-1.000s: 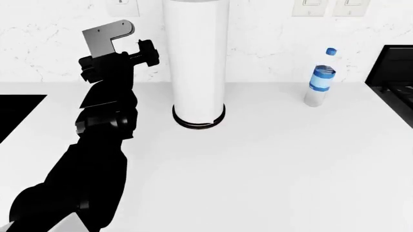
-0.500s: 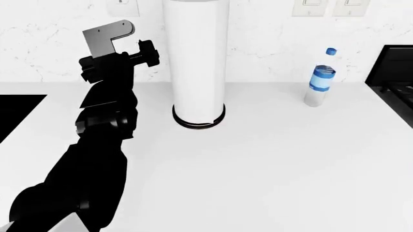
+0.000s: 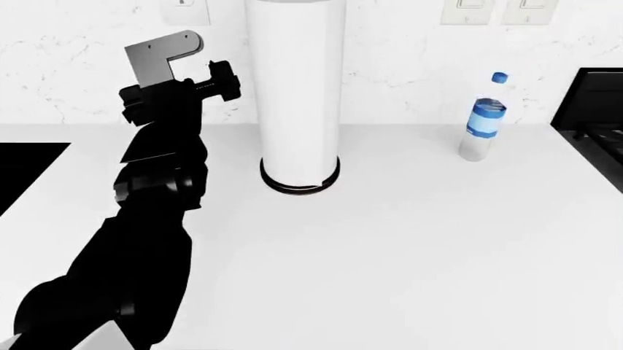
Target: Pick the honey bottle and canned food from the counter and place them in the cabinets closest to them.
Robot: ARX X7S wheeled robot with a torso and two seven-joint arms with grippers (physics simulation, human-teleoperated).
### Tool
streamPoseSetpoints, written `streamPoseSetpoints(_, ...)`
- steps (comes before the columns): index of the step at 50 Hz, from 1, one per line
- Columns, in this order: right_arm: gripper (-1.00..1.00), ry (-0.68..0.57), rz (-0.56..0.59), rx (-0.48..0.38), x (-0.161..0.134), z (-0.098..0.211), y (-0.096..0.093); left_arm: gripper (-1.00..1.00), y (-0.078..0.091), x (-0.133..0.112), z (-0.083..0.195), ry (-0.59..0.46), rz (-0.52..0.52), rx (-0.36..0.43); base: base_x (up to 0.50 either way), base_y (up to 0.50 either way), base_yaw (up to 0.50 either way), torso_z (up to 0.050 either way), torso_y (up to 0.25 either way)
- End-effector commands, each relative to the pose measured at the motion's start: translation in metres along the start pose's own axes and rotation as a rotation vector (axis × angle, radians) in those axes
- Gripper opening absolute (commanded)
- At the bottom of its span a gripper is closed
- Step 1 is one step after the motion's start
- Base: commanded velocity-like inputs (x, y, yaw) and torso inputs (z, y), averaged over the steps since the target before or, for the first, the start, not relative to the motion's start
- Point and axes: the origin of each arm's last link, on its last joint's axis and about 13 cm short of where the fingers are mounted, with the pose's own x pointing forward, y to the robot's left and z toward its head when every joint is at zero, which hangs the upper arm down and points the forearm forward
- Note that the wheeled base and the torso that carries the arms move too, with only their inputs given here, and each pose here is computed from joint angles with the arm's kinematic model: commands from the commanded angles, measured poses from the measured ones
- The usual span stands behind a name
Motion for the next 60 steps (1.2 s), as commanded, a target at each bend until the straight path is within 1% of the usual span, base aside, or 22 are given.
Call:
streamPoseSetpoints(1, -1.00, 0.184, 0.018, -0.020, 0.042, -0.020, 0.000, 1.00, 0.000, 0.000, 0.000, 0.001, -0.002, -0.001, 0.00, 0.00, 0.00, 0.010, 0.000)
streamPoseSetpoints(6, -1.00, 0.255, 0.005, -0.020, 0.060, -0.033, -0.002, 1.00, 0.000, 0.000, 0.000, 0.002, -0.004, -0.004, 0.00, 0.00, 0.00, 0.000, 0.000)
streamPoseSetpoints(13, -1.00, 0.317, -0.012, -0.015, 0.076, -0.050, -0.005, 1.00, 0.000, 0.000, 0.000, 0.002, -0.004, -0.004, 0.00, 0.00, 0.00, 0.000, 0.000)
streamPoseSetpoints(25, -1.00, 0.380, -0.009, 0.002, 0.090, -0.071, -0.006, 1.00, 0.000, 0.000, 0.000, -0.001, -0.002, -0.005, 0.00, 0.00, 0.00, 0.000, 0.000)
streamPoseSetpoints(37, -1.00, 0.441, -0.005, -0.057, 0.096, -0.087, -0.002, 1.00, 0.000, 0.000, 0.000, -0.004, 0.002, -0.006, 0.01, 0.00, 0.00, 0.000, 0.000)
streamPoseSetpoints(38, 1.00, 0.442, -0.003, -0.062, 0.096, -0.087, -0.002, 1.00, 0.000, 0.000, 0.000, -0.004, 0.002, -0.006, 0.01, 0.00, 0.00, 0.000, 0.000)
streamPoseSetpoints(45, 1.00, 0.430, 0.003, -0.055, 0.097, -0.088, -0.003, 1.00, 0.000, 0.000, 0.000, -0.004, 0.001, -0.005, 0.00, 0.00, 0.00, 0.000, 0.000)
streamPoseSetpoints(60, 1.00, 0.418, 0.027, -0.072, 0.098, -0.091, -0.002, 1.00, 0.000, 0.000, 0.000, -0.004, -0.005, -0.001, 0.00, 0.00, 0.00, 0.000, 0.000)
